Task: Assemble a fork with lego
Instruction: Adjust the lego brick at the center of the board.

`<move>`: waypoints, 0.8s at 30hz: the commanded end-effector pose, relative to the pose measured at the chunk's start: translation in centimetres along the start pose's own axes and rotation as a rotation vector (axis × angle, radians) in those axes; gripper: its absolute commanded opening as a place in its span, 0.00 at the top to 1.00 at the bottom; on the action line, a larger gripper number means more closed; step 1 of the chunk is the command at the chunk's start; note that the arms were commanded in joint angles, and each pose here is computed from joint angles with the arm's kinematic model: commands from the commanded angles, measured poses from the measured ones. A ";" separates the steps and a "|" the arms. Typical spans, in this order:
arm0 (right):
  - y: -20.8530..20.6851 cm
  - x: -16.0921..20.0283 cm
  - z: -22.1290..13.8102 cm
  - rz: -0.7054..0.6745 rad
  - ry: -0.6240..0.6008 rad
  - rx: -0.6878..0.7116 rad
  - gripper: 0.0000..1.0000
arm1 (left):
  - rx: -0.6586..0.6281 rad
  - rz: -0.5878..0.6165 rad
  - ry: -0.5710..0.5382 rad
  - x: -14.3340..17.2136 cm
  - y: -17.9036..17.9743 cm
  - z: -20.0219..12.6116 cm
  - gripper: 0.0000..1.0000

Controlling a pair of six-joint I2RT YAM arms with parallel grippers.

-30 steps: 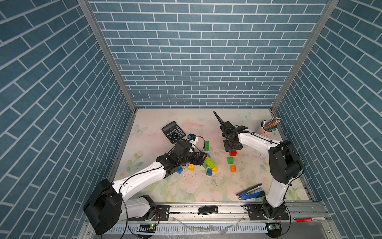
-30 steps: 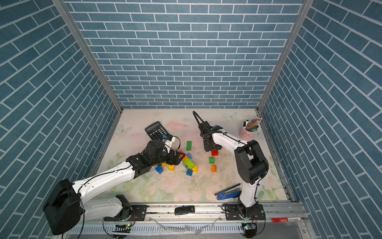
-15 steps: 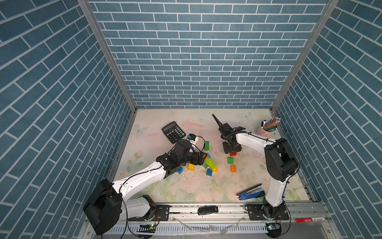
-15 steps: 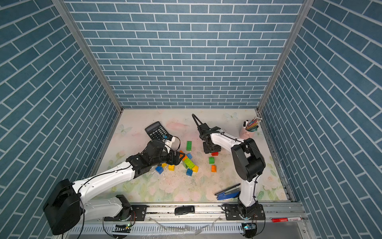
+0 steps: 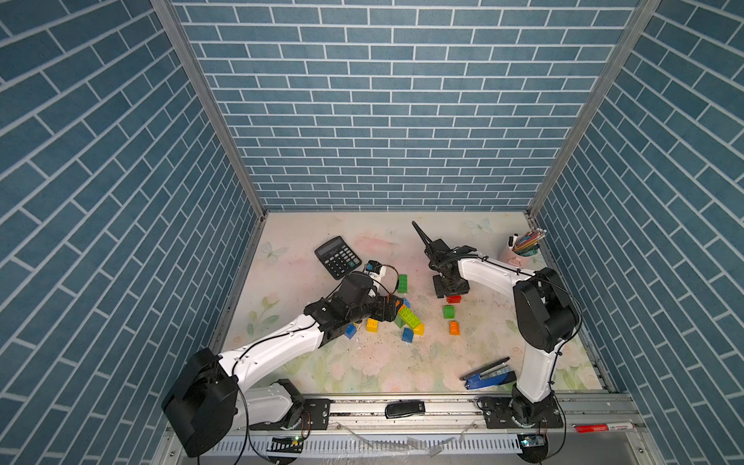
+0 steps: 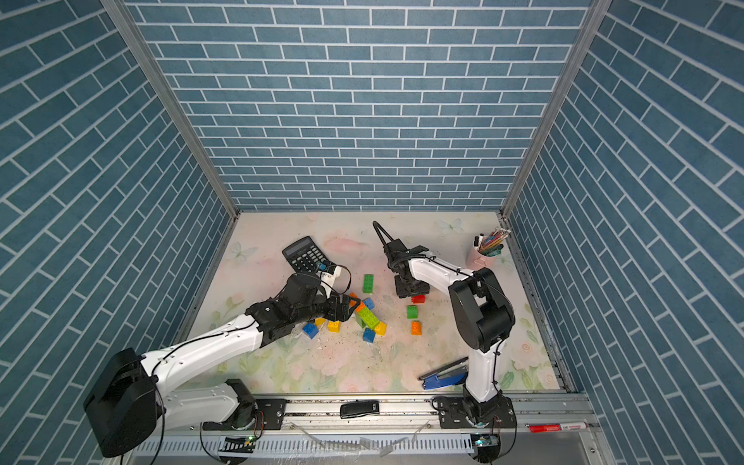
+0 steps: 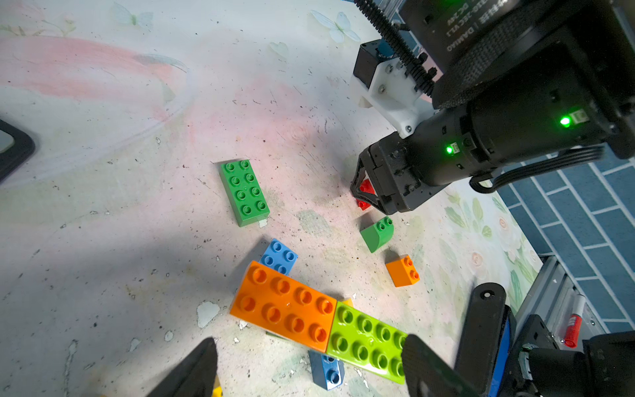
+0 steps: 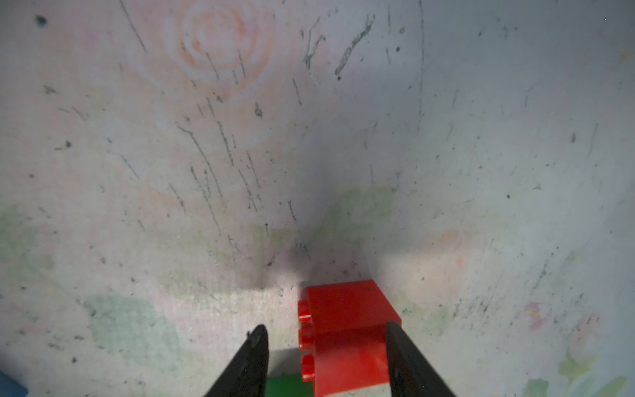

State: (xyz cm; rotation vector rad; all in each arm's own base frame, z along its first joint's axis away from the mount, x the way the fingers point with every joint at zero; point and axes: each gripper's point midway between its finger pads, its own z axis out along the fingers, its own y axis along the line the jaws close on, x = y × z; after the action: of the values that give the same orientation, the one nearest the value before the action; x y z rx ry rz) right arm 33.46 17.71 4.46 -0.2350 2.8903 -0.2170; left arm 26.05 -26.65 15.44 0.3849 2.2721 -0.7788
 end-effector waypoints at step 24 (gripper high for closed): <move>-1.1 2.4 2.3 0.016 0.111 0.098 0.53 | -0.015 -0.003 0.004 0.4 0.5 -0.1 0.15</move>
State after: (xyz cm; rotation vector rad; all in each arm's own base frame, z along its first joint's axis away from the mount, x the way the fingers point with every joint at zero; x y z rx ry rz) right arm 33.61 16.45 4.14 -0.2338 2.8801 -0.3479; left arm 26.03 -26.55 15.35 0.3832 2.2765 -0.7729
